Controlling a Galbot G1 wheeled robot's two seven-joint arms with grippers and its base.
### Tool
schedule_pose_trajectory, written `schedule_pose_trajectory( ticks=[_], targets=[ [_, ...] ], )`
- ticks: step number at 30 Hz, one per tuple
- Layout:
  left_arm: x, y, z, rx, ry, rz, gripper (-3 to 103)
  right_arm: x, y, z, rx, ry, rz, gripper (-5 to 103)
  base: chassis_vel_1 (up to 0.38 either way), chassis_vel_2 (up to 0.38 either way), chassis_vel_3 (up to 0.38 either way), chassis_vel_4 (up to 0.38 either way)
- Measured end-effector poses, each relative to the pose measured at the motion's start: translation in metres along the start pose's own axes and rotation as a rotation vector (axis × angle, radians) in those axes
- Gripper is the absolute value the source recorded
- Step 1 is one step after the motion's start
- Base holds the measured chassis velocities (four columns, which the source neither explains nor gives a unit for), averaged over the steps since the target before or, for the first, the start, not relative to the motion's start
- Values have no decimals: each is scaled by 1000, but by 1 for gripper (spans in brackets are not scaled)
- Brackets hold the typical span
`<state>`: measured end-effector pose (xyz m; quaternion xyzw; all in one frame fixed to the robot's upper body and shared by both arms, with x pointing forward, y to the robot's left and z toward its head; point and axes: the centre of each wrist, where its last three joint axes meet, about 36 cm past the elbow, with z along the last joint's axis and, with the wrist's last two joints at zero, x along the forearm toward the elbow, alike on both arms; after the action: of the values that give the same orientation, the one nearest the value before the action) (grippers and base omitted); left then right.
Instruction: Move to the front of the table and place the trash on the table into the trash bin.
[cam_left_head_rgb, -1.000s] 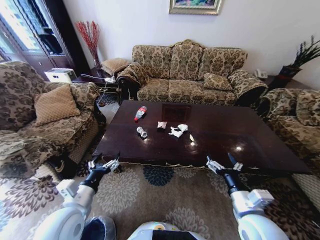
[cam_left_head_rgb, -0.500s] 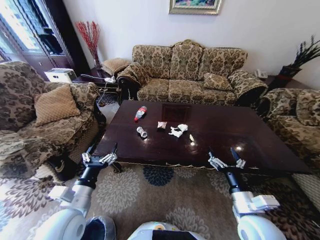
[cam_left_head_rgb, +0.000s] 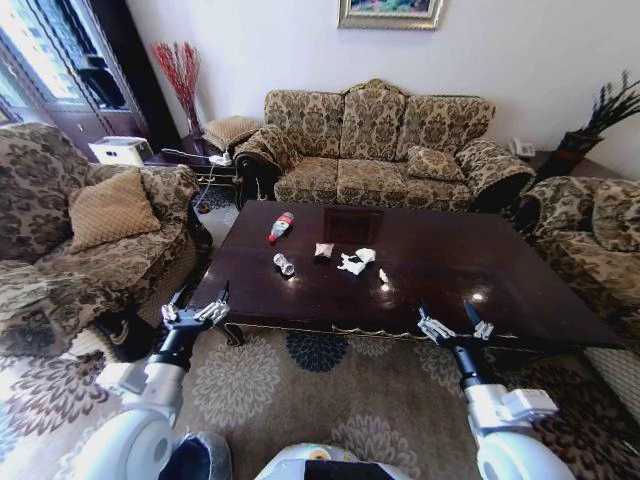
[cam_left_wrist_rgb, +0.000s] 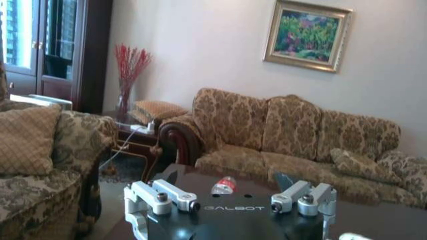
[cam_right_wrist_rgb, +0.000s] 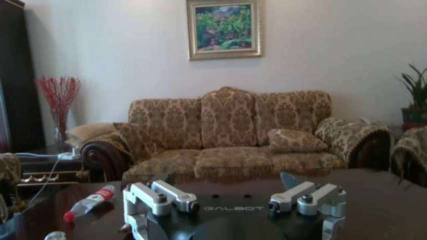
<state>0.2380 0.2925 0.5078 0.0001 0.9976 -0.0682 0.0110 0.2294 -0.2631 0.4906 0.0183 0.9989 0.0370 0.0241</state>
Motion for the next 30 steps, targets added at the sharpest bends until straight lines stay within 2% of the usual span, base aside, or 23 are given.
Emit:
schedule_pose_trajectory(
  ticks=[6, 8, 10, 11, 12, 14, 17, 21, 30],
  targets=[
    [2, 2, 1, -6, 13, -6, 100, -3, 0, -1, -13, -14, 9, 100, 0, 0, 0, 0],
    [2, 4, 1, -24, 33, -22, 100, -3, -1, -1, -17, -24, 11, 100, 0, 0, 0, 0],
    [2, 17, 12, -94, 105, -98, 100, -2, -4, 1, -2, -32, 18, 100, 0, 0, 0, 0],
    [3, 23, 18, -101, 130, -128, 100, -2, -7, 2, 10, -43, 16, 100, 0, 0, 0, 0],
    [3, 23, 18, -101, 130, -128, 100, -2, -7, 2, 10, -43, 16, 100, 0, 0, 0, 0],
    [11, 30, 22, -54, 153, -159, 100, -3, -13, 5, 60, -59, 1, 100, 0, 0, 0, 0],
    [12, 30, 19, -38, 124, -129, 100, -2, -10, 5, 59, -82, -5, 100, 0, 0, 0, 0],
    [9, 27, 14, -37, 93, -106, 100, -2, -3, 2, 43, -104, -22, 100, 0, 0, 0, 0],
    [8, 34, 27, -43, 143, -199, 100, -5, -5, 1, 48, -110, -35, 100, 44, 46, -44, -53]
  ],
)
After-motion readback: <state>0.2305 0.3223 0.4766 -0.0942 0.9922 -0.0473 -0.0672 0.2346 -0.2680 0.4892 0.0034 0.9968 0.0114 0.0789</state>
